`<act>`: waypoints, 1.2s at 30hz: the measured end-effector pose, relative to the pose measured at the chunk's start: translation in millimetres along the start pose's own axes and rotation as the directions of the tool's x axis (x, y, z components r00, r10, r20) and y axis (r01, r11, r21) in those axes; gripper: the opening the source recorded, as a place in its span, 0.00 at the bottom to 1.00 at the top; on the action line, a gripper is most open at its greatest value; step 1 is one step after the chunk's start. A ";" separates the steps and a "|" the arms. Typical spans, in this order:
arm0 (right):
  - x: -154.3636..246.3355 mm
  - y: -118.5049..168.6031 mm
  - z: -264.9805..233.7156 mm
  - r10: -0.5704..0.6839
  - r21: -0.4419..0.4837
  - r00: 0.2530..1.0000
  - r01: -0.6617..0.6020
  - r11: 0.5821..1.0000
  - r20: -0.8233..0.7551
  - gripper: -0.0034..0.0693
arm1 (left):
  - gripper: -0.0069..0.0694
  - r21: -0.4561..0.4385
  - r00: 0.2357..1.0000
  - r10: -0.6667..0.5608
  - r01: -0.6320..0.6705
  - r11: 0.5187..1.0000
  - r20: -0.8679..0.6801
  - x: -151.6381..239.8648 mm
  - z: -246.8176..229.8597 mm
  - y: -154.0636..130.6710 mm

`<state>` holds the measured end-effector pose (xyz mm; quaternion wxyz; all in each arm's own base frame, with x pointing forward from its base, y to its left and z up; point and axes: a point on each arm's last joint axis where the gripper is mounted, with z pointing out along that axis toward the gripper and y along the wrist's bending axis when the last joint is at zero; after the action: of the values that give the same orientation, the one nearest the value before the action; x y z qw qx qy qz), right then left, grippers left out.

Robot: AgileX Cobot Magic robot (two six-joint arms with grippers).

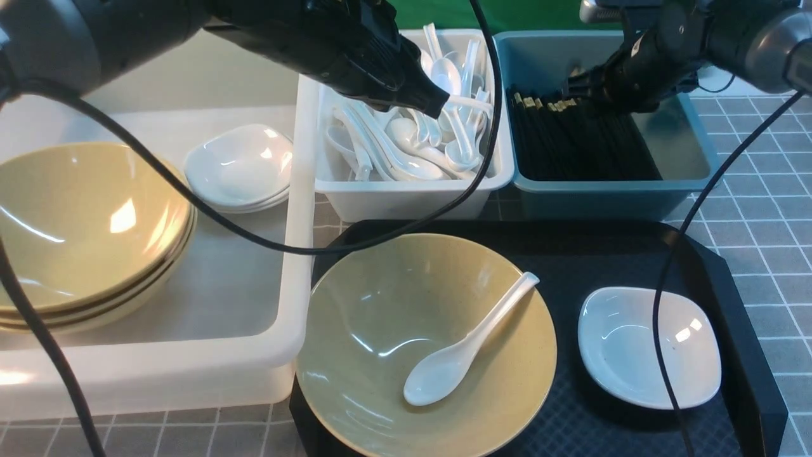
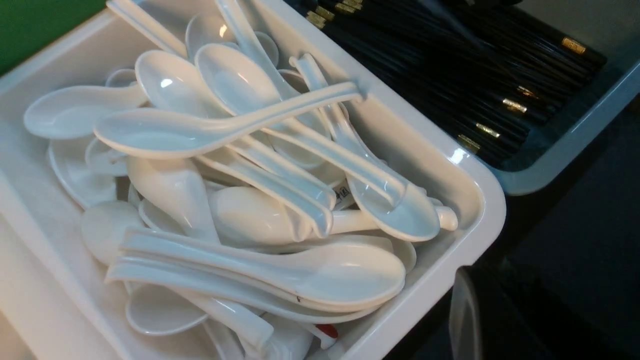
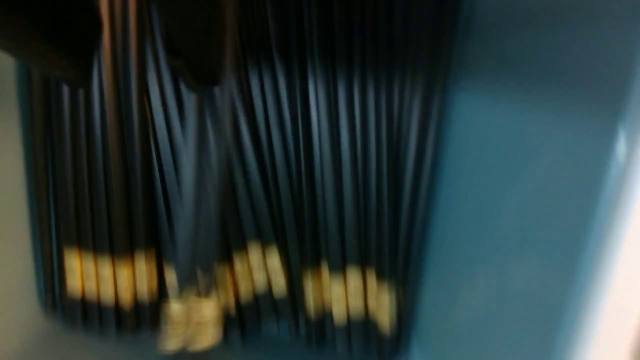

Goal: On grey table put chopsticks spoon bowls plates into blue grey white boxes.

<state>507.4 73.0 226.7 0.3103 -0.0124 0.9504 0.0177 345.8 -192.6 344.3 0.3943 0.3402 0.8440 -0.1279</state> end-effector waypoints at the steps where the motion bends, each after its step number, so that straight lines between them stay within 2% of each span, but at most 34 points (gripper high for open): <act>1: 0.3 0.1 -5.9 -0.029 0.004 0.999 0.029 1.000 -0.036 0.54 | 0.08 0.001 1.000 0.002 -0.002 1.000 -0.006 0.2 -3.6 -0.2; 3: -0.6 2.8 -23.1 -0.115 0.002 0.988 0.116 0.993 -0.102 0.61 | 0.08 0.004 1.000 0.009 -0.008 1.000 -0.023 0.5 -16.8 0.1; 6: -1.3 6.9 -42.8 -0.202 -0.012 0.968 0.202 0.979 -0.147 0.63 | 0.08 0.006 0.999 0.012 -0.012 1.000 -0.033 0.3 -34.2 0.3; 10: 1.7 29.1 -96.0 -0.404 -0.089 0.895 0.394 0.915 -0.192 0.64 | 0.08 -0.003 0.998 -0.003 0.003 1.000 -0.056 15.5 -77.6 -0.1; 16: 16.5 62.2 -148.4 -0.546 -0.183 0.829 0.522 0.833 -0.124 0.64 | 0.08 -0.023 0.992 -0.071 0.069 0.997 -0.106 66.2 -107.1 -9.4; 20: 42.6 93.2 -187.0 -0.716 -0.253 0.696 0.685 0.684 -0.052 0.64 | 0.08 -0.040 0.989 -0.101 0.097 0.994 -0.111 116.0 -125.6 -25.9; 22: 59.5 109.2 -196.9 -0.799 -0.289 0.601 0.761 0.581 -0.023 0.64 | 0.08 -0.053 0.991 -0.108 0.104 0.993 -0.076 133.3 -131.9 -32.3; 24: 73.9 122.3 -199.6 -0.850 -0.322 0.527 0.803 0.502 -0.008 0.64 | 0.08 -0.066 0.993 -0.115 0.112 0.992 -0.034 144.2 -136.0 -36.2; 25: 85.2 132.0 -199.2 -0.883 -0.348 0.470 0.828 0.440 0.001 0.64 | 0.08 -0.074 0.993 -0.119 0.118 0.990 0.001 147.7 -138.8 -37.8; 26: 89.1 135.3 -198.4 -0.893 -0.358 0.451 0.834 0.420 0.004 0.64 | 0.08 -0.073 0.993 -0.120 0.119 0.990 -0.003 149.0 -138.0 -38.0; 27: 105.0 148.2 -195.4 -0.925 -0.396 0.379 0.852 0.342 0.015 0.64 | 0.08 -0.079 0.991 -0.130 0.132 0.988 0.035 153.1 -140.2 -39.8; 28: 107.1 149.9 -194.8 -0.931 -0.401 0.364 0.856 0.327 0.018 0.64 | 0.08 -0.079 0.990 -0.133 0.136 0.988 0.042 153.5 -140.5 -40.1; 30: 130.7 167.3 -188.2 -0.966 -0.451 0.256 0.867 0.214 0.033 0.64 | 0.08 -0.080 0.987 -0.144 0.150 0.985 0.075 153.1 -141.3 -40.4; 31: 139.6 173.2 -184.7 -0.976 -0.469 0.213 0.867 0.171 0.038 0.64 | 0.08 -0.079 0.985 -0.149 0.156 0.985 0.086 152.5 -141.5 -40.4; 36: 164.7 189.4 -160.6 -0.996 -0.515 0.048 0.857 0.000 0.079 0.64 | 0.08 -0.086 0.982 -0.136 0.148 0.985 0.135 147.7 -140.0 -38.5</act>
<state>273.3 253.5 263.9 0.0736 -0.7182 0.6919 0.0109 171.2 -83.2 323.0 0.4534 0.2509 0.8442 -0.1370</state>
